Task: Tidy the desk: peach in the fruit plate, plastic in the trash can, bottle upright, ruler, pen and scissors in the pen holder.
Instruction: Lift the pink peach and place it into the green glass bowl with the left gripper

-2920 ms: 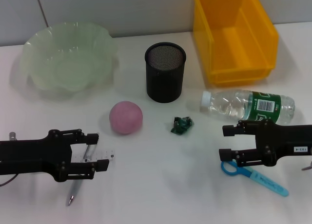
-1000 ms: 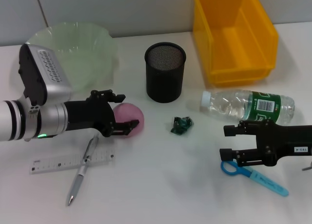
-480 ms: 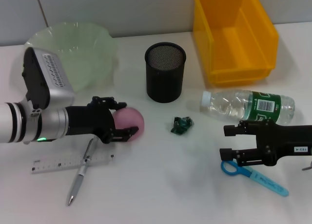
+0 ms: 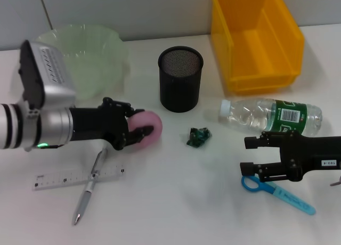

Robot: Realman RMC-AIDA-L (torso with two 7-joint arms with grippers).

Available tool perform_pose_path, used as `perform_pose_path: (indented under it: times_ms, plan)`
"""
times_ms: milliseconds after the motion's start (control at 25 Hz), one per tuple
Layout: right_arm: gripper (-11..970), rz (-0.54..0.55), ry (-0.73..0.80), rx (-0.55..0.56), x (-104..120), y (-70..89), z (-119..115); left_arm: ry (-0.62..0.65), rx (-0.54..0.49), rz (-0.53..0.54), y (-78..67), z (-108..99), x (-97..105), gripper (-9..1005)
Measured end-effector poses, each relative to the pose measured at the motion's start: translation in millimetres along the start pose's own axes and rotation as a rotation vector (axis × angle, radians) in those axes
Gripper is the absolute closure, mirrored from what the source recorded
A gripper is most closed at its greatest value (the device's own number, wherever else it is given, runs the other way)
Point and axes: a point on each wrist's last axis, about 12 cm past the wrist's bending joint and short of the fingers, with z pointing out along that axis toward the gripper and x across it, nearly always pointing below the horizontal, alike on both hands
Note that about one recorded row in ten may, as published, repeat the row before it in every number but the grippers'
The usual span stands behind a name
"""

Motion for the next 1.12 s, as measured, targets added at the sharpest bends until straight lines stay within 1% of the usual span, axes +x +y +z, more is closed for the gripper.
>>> perform_pose_path:
  times_ms: [40,120,160,240,280,320,360,400,440,480,520,640,680,720,840,880,920,1120]
  plan:
    - [142,0.0,0.0,0.0,0.0,0.0,0.0,-0.018,-0.002,-0.005,1.0,-3.6,-2.2,552]
    - [142,0.0,0.001,0.0,0.1,0.1,-0.1,-0.119,-0.028,-0.041,4.4,-18.0,-9.2,573]
    - [142,0.0,0.001,0.0,0.3,0.1,-0.3,-0.142,-0.039,-0.048,5.7,-21.4,-10.5,583]
    - [142,0.001,0.001,0.001,0.6,0.2,-0.4,-0.226,-0.099,-0.073,10.9,-34.7,-12.8,604]
    - [142,0.001,0.001,0.001,0.7,0.3,-0.4,-0.312,-0.195,-0.088,18.1,-49.6,-11.4,616]
    - [142,0.001,0.001,0.001,0.7,0.3,-0.4,-0.312,-0.195,-0.088,18.1,-49.6,-11.4,629]
    - [142,0.001,0.001,0.001,0.7,0.3,-0.4,-0.355,-0.256,-0.096,22.4,-55.9,-9.2,642]
    - [142,0.001,0.001,0.001,0.7,0.3,-0.5,-0.409,-0.346,-0.115,28.2,-62.2,-4.4,654]
    - [142,0.001,0.001,0.001,0.8,0.3,-0.5,-0.423,-0.376,-0.125,29.8,-63.5,-2.1,660]
    - [142,0.001,0.001,0.001,0.9,0.4,-0.3,-0.451,-0.479,-0.147,37.0,-66.0,4.5,666]
    - [142,0.001,0.001,0.001,0.9,0.4,-0.3,-0.451,-0.479,-0.147,37.0,-66.0,4.5,672]
    - [142,0.002,0.001,0.0,0.9,0.5,0.2,-0.418,-0.61,-0.16,46.8,-60.6,13.4,691]
    - [142,0.001,0.0,-0.001,0.7,0.6,0.6,-0.373,-0.659,-0.162,51.0,-54.3,17.3,697]
    - [142,0.001,0.0,-0.001,0.7,0.6,0.6,-0.373,-0.659,-0.162,51.0,-54.3,17.3,703]
    - [142,0.0,0.0,-0.002,0.3,0.5,1.1,-0.273,-0.7,-0.173,57.0,-39.1,22.2,724]
    - [142,0.001,-0.001,-0.003,0.4,0.7,1.5,-0.273,-0.7,-0.173,57.0,-39.1,22.2,731]
    - [142,0.001,-0.001,-0.003,0.4,0.7,1.5,-0.213,-0.718,-0.187,60.6,-32.6,24.5,738]
    - [142,0.0,-0.001,-0.004,0.2,0.7,2.0,-0.154,-0.729,-0.2,61.7,-27.0,28.0,781]
